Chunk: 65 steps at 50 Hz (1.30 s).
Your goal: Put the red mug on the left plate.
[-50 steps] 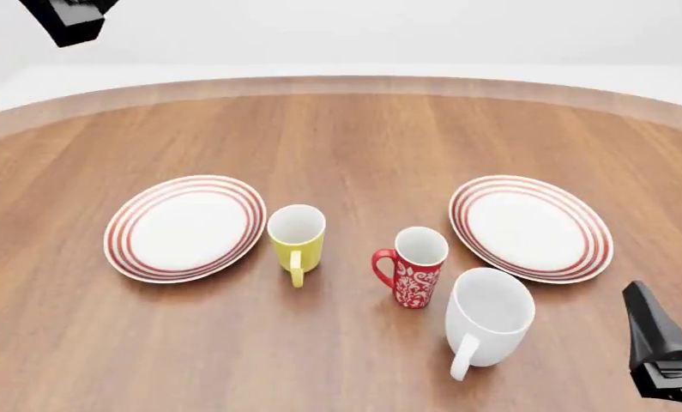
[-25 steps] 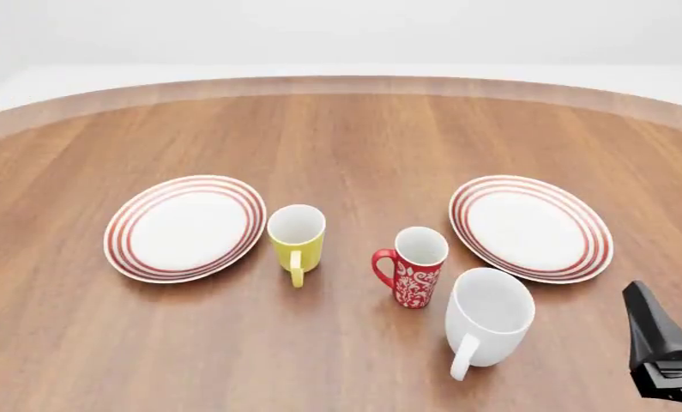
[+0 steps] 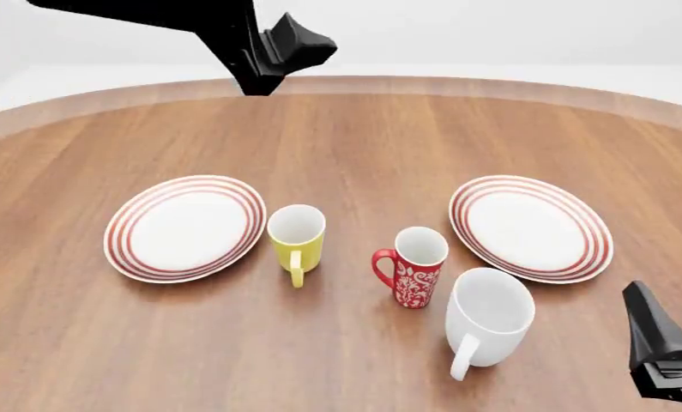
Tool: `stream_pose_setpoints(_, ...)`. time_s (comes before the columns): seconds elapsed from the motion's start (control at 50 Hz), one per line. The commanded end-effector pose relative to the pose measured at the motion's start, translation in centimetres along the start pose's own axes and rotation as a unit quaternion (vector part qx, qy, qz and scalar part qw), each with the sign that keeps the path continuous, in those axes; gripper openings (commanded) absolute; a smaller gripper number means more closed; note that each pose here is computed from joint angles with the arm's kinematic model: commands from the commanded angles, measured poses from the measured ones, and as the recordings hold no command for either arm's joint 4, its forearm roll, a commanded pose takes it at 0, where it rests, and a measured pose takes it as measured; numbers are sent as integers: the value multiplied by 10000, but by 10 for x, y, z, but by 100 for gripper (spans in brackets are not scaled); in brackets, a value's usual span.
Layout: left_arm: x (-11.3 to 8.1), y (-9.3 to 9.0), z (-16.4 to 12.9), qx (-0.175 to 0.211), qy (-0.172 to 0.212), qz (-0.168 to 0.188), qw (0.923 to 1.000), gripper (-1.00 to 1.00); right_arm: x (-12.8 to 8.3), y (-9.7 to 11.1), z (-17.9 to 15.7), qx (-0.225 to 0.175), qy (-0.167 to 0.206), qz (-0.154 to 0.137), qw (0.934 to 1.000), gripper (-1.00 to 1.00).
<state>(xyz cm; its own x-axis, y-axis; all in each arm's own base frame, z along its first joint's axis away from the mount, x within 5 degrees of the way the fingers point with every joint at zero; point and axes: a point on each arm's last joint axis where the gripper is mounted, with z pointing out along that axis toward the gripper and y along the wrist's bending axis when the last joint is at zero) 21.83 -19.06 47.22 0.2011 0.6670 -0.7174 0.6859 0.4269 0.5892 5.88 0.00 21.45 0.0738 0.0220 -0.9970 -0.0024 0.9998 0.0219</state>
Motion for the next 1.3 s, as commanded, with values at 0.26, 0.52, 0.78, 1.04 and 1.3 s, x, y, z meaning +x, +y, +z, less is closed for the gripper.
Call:
stream_pose_setpoints(0.26,30,-37,46,606,538,-105,9967,100,0,0,0,0,0,1,10000,100)
stream_pose_setpoints(0.52,37,-69,52,1087,807,-393,9900,100,0,0,0,-2,0,-1,10000,100)
stream_pose_setpoints(0.78,49,-78,65,1198,1026,-557,9859,100,0,0,0,-1,1,0,10000,100)
stream_pose_setpoints(1.04,56,-94,76,1309,1061,-658,9835,100,0,0,0,0,1,0,10000,100)
stream_pose_setpoints(1.3,58,-103,89,1364,1082,-720,9821,100,0,0,0,0,0,0,10000,100)
